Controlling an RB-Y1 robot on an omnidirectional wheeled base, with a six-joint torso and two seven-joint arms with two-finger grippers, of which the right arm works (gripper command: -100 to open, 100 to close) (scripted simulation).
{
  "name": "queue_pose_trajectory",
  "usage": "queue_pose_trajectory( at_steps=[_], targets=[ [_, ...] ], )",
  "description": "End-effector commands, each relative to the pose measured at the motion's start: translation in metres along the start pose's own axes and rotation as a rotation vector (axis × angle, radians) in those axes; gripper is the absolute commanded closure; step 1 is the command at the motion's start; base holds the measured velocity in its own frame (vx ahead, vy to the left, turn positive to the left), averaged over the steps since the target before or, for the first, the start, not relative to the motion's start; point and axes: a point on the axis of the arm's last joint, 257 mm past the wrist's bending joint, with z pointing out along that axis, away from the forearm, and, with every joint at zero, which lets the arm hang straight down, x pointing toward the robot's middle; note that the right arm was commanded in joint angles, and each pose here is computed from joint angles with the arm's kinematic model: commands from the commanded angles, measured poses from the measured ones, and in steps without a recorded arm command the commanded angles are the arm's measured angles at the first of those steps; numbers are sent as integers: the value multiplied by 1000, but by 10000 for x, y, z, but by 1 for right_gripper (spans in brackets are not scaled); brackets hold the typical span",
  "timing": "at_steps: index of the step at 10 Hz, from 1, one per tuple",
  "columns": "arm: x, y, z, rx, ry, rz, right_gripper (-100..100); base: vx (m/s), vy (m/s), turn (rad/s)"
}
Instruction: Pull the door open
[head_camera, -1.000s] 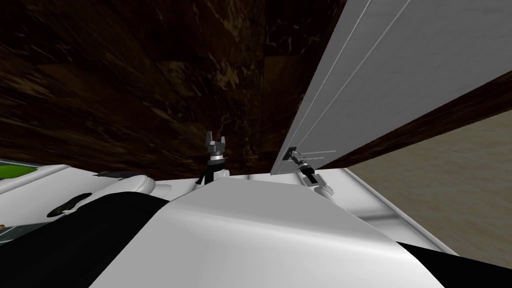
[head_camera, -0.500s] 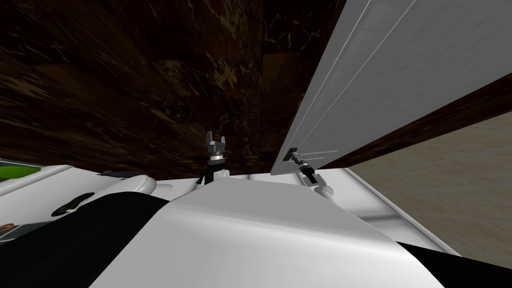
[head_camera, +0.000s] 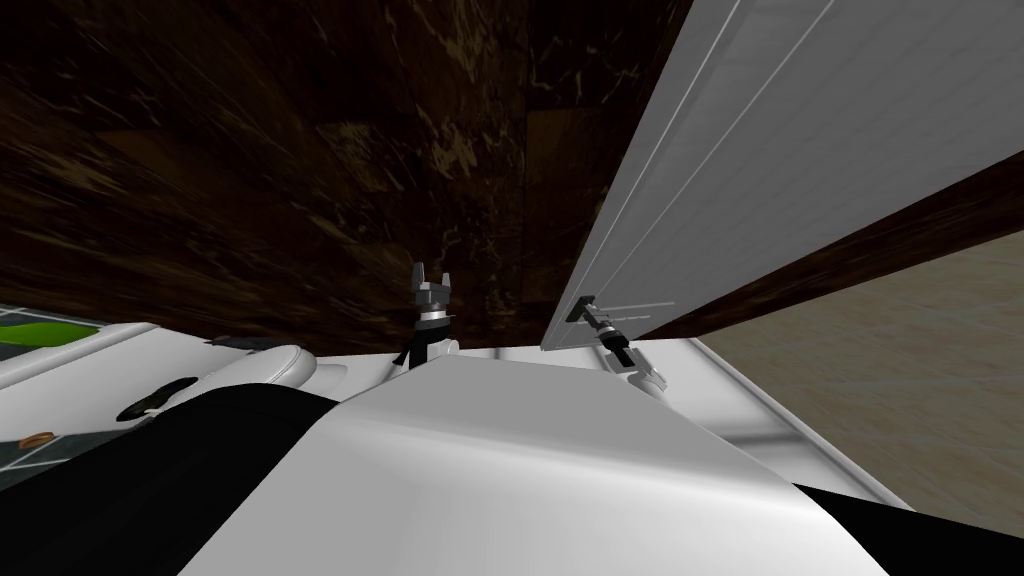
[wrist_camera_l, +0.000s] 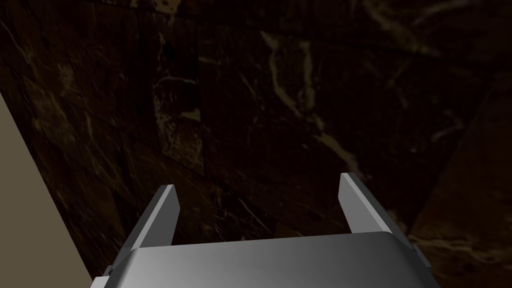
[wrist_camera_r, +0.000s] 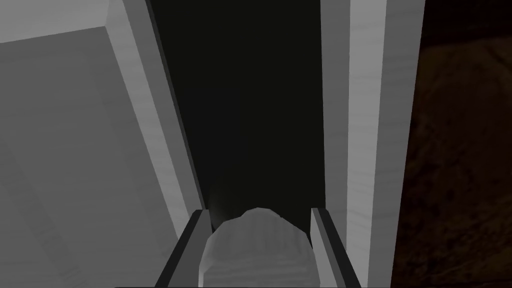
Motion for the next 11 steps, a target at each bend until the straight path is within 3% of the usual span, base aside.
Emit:
queue_pose_trajectory(
  at_steps=[1, 9, 11],
  targets=[
    [-26, -1, 13, 5, -10, 54, 100, -34, -36, 70],
    [-84, -22, 47, 36, -44, 311, 100, -43, -46, 67],
    [-107, -31, 61, 49, -61, 409, 100, -57, -57, 96]
  ],
)
